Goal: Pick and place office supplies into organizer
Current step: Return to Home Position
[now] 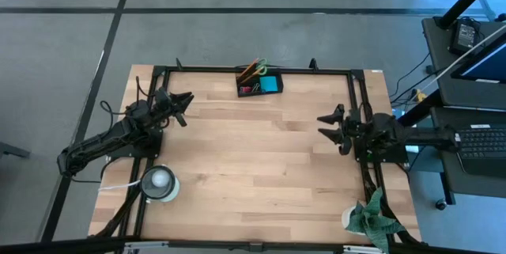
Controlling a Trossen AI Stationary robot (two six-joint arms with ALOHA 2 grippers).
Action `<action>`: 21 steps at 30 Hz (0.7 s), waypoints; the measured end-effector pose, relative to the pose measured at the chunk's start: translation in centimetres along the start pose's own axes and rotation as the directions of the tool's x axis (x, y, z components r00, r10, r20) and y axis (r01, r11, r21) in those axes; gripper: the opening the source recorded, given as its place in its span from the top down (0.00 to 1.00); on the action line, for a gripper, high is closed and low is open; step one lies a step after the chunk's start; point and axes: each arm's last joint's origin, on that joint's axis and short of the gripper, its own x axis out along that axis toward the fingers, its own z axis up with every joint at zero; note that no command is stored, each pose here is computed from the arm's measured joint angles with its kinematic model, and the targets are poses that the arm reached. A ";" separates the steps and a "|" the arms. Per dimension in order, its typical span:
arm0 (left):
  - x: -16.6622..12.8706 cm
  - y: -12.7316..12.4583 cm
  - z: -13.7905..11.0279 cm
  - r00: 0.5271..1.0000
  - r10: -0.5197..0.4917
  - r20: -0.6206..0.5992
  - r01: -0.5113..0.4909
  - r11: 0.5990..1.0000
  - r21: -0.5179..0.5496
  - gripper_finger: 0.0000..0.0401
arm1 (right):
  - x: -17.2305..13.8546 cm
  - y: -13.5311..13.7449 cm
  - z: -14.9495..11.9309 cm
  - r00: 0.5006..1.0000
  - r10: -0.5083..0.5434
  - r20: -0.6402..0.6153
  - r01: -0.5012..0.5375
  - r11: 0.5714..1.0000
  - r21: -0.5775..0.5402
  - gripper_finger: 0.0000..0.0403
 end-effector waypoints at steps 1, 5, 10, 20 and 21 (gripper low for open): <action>0.0 0.0 0.0 1.000 0.000 0.000 0.000 1.000 0.000 0.81 | -0.1 -0.1 0.2 1.000 -0.010 0.019 0.010 1.000 -0.017 0.42; 0.0 0.0 0.0 1.000 -0.001 0.000 0.001 1.000 0.000 0.81 | -0.4 -0.6 0.4 0.997 -0.056 0.050 0.059 0.997 -0.058 0.42; 0.0 0.0 0.0 1.000 0.000 0.000 0.000 1.000 0.000 0.81 | -0.6 -1.5 0.0 0.990 -0.144 0.009 0.144 0.987 -0.064 0.42; 0.0 0.0 0.0 1.000 -0.001 0.000 0.001 1.000 0.000 0.81 | -0.6 -1.7 0.0 0.986 -0.167 0.005 0.167 0.984 -0.063 0.42; 0.0 0.0 0.0 1.000 0.000 0.000 0.000 1.000 0.000 0.81 | -0.6 -1.6 -0.1 0.988 -0.153 0.001 0.153 0.986 -0.062 0.42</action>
